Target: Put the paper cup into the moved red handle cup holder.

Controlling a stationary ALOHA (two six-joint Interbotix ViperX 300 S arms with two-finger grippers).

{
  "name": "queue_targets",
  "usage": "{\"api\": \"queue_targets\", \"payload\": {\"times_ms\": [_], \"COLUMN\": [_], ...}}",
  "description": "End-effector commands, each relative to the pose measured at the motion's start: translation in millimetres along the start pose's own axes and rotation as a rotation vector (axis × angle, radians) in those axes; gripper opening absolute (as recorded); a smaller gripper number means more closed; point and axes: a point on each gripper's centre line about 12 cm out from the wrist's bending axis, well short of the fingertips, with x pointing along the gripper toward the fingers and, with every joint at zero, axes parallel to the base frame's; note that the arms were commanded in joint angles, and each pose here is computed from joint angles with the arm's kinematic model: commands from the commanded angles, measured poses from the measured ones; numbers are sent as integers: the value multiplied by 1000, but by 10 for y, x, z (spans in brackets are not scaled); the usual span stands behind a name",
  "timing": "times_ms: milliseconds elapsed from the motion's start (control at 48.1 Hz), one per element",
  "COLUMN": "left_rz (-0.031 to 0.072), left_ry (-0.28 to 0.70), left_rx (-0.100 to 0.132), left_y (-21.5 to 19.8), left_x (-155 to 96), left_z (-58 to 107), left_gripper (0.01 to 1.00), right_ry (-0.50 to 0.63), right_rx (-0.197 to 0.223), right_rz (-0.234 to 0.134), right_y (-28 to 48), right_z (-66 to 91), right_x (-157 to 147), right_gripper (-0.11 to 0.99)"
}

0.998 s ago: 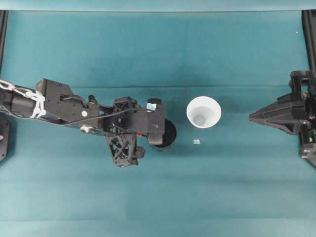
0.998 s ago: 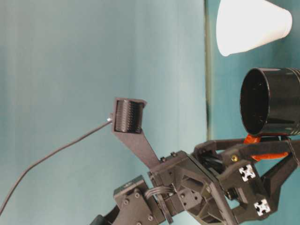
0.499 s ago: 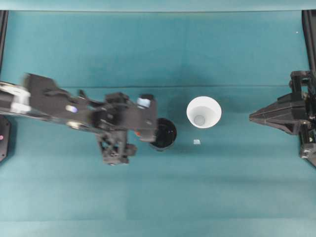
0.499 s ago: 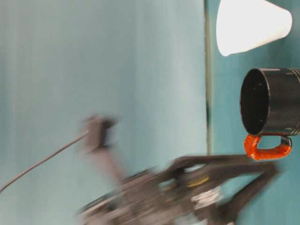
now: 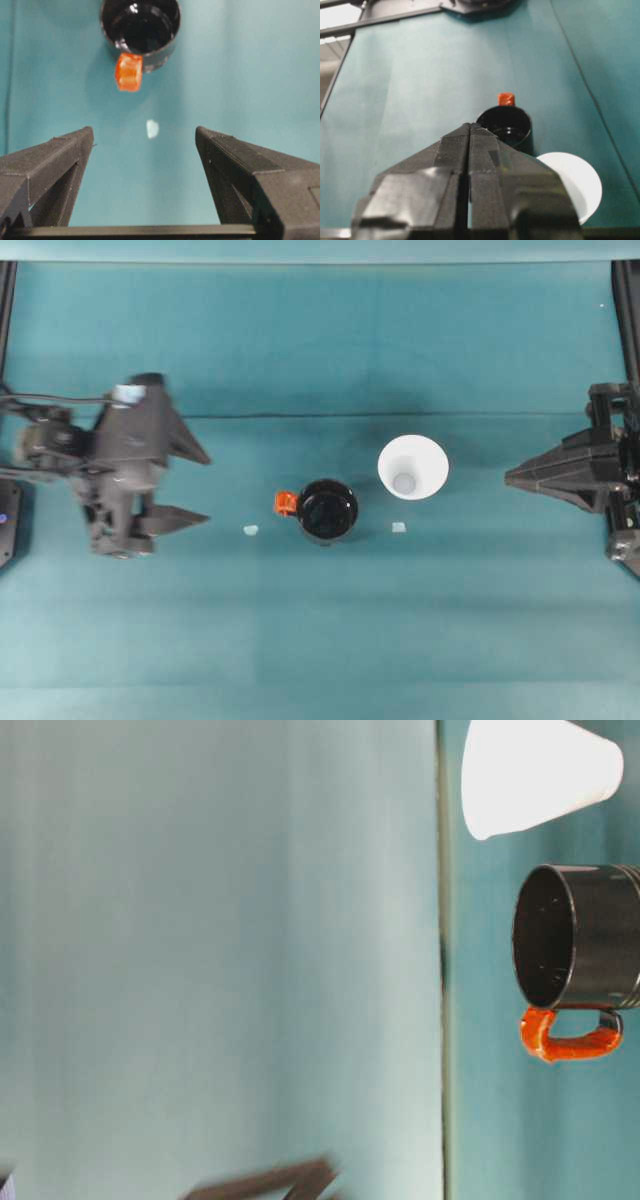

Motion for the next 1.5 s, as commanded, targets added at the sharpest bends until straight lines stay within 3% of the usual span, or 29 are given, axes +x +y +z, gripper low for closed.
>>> {"api": "queue_targets", "payload": {"times_ms": [0,187,374,603,749,915,1061,1206,1331,1477], "left_rz": [-1,-2,-1,-1,-1,-1,-1,-1,-1,-2], "left_ry": [-37,-55,-58,-60,-61,-61,-61,-61,-61,-61], "left_rx": [4,4,3,3,2,2,-6,-7,-9,-10], "left_y": [-3,-7,-3,-3,-3,-3,-3,-3,-3,-3], "left_x": [-101,-163,-167,-168,-168,-168,-168,-168,-168,-168], "left_z": [37,47,50,52,54,54,54,54,54,54], "left_gripper": [914,916,916,916,916,916,914,914,914,914], "right_ry": [-14,43,145,253,299,337,391,479,606,689], "right_rx": [13,32,114,157,236,285,287,297,330,355], "right_rz": [1,-27,-109,-176,-203,-222,-240,-289,-364,-419], "right_y": [11,-29,-124,-194,-197,-199,-219,-298,-441,-590], "right_z": [73,44,159,247,308,330,309,240,126,92], "right_x": [9,6,1,-34,-33,24,120,229,345,549], "right_gripper": [-109,-109,-107,-54,136,600,941,947,946,946]}}
